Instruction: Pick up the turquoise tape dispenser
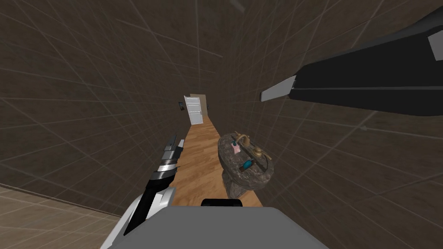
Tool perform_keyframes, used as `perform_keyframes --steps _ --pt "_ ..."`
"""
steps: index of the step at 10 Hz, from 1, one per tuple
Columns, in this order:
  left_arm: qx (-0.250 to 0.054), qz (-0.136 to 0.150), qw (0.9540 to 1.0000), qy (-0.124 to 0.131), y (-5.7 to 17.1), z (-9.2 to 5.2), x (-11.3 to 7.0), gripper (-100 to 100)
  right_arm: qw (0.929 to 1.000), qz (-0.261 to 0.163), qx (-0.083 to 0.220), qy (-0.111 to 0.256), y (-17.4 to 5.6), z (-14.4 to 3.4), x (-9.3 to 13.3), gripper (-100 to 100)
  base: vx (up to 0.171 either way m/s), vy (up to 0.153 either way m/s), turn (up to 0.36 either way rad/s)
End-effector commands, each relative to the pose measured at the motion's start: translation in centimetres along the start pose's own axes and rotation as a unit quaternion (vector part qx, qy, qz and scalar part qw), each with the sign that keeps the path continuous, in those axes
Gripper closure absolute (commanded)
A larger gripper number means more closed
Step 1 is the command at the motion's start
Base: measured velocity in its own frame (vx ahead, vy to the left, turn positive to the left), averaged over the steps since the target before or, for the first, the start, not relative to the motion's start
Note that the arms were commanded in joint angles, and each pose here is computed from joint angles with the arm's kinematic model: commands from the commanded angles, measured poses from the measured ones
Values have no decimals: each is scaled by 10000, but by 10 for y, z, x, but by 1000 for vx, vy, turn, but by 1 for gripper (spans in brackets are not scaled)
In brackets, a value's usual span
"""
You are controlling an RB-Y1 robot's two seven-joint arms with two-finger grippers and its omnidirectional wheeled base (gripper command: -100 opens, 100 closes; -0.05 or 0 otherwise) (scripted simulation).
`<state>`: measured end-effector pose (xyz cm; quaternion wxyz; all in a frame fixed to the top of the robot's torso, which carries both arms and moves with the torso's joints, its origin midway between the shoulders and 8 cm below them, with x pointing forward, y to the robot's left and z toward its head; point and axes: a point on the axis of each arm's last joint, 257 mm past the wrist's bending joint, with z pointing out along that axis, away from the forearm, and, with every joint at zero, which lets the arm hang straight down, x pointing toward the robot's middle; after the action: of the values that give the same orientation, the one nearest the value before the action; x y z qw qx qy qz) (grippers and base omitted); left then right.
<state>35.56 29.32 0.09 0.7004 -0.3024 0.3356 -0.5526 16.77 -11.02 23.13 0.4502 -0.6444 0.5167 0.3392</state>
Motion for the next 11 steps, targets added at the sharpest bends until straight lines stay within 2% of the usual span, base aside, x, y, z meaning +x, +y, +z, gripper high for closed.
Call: perform_keyframes --steps 1,2,3,11 --pt "0 0 10000 0 0 0 0 0 9996 -41 93 -265 -6 -3 -14 -100 21 37 -105" --pt "0 0 10000 0 0 0 0 0 9987 -74 157 -485 -10 -8 -25 -100 26 46 -132" --pt "0 0 10000 0 0 0 0 0 9984 -74 184 -534 -11 -8 -28 -100 17 31 -87" --pt "0 0 10000 0 0 0 0 0 9984 -74 184 -534 -11 -8 -28 -100 2 3 -9"
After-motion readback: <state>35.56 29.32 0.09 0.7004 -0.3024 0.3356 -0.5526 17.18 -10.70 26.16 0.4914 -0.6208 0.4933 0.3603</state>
